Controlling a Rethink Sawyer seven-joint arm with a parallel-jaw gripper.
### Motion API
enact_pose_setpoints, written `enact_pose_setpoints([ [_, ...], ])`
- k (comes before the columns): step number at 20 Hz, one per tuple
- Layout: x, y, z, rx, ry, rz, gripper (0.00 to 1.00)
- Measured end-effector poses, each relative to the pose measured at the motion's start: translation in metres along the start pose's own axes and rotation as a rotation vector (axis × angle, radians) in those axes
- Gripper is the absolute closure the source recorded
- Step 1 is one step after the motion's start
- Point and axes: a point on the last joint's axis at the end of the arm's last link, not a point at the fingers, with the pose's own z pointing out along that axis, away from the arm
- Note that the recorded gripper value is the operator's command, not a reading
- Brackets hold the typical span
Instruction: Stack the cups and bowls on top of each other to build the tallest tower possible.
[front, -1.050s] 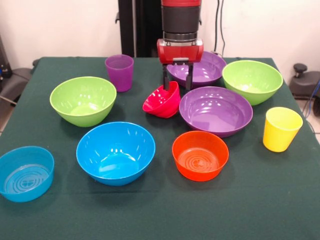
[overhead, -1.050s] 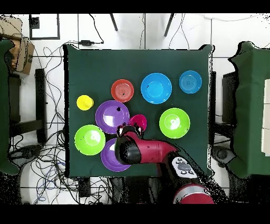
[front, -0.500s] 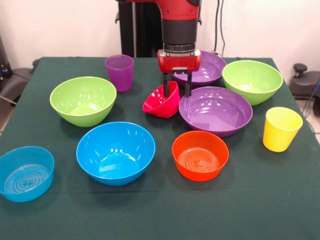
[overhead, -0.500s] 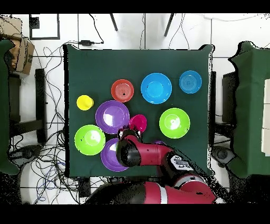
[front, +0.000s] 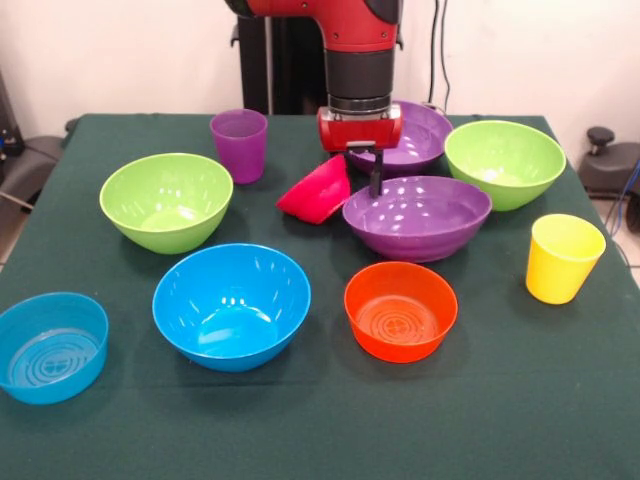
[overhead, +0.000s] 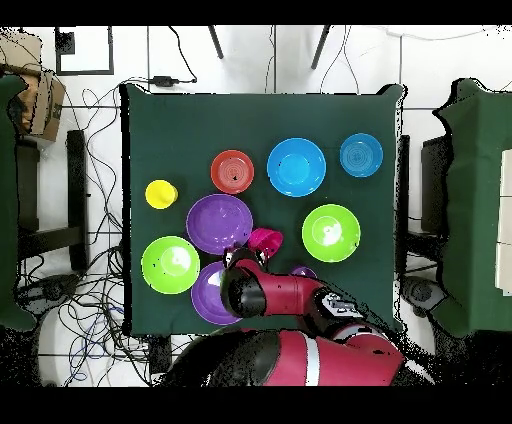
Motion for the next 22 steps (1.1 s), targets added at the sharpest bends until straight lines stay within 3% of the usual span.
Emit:
enact_pose_setpoints([
  [3, -0.0002, 0.0001, 0.0003, 0.0, -0.004, 0.0, 1.0],
  [8, -0.008, -0.0013, -0.0017, 0.005, -0.045, -0.001, 1.0],
  [22, -0.0098, -0.0017, -0.003, 0.007, -0.049, -0.002, 1.0],
])
